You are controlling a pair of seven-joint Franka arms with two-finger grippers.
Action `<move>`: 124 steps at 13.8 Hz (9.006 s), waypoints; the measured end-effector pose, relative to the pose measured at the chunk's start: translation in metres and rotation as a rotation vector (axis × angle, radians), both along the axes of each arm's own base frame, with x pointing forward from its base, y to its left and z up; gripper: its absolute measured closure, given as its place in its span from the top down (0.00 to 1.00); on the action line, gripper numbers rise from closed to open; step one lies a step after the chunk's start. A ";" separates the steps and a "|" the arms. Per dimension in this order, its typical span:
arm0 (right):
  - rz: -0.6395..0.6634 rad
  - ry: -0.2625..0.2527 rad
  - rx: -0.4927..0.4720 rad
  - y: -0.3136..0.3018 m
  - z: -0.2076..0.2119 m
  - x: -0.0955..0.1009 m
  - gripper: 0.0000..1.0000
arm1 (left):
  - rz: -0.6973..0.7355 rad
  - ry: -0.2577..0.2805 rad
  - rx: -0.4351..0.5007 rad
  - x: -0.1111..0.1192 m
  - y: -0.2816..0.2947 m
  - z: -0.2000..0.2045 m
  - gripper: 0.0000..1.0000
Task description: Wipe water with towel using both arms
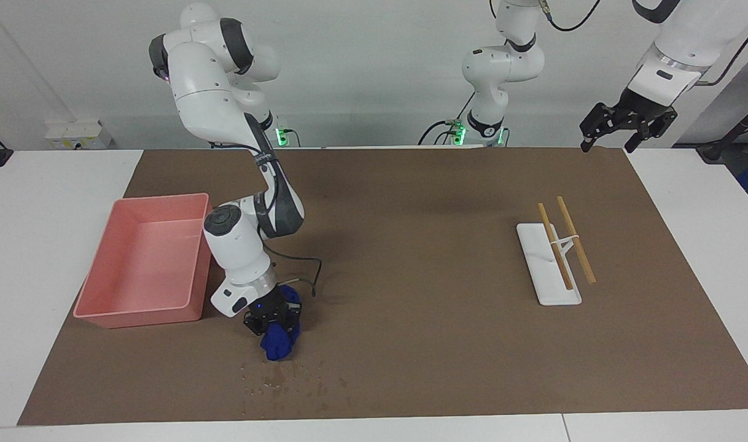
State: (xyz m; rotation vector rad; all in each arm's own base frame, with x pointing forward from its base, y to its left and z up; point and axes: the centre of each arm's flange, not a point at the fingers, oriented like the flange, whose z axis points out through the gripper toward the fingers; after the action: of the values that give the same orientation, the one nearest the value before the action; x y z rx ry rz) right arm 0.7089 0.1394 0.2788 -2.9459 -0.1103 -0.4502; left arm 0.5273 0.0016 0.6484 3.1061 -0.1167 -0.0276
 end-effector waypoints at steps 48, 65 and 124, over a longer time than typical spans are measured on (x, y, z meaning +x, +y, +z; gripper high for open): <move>-0.115 0.367 -0.025 -0.045 0.021 -0.127 0.00 | -0.008 0.003 0.001 0.000 -0.004 -0.001 1.00; 0.085 -0.085 0.039 -0.006 0.049 0.030 0.00 | -0.008 0.003 0.001 0.000 -0.004 -0.001 1.00; 0.254 0.436 -0.228 -0.302 0.286 -0.186 0.00 | -0.008 0.003 0.001 0.000 -0.004 -0.001 1.00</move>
State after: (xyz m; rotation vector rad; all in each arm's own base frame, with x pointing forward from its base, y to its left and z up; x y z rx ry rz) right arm 0.5225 -0.1629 0.5649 -3.1061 -0.5018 0.2574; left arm 0.5270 -0.0028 0.6474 3.1061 -0.1291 -0.0319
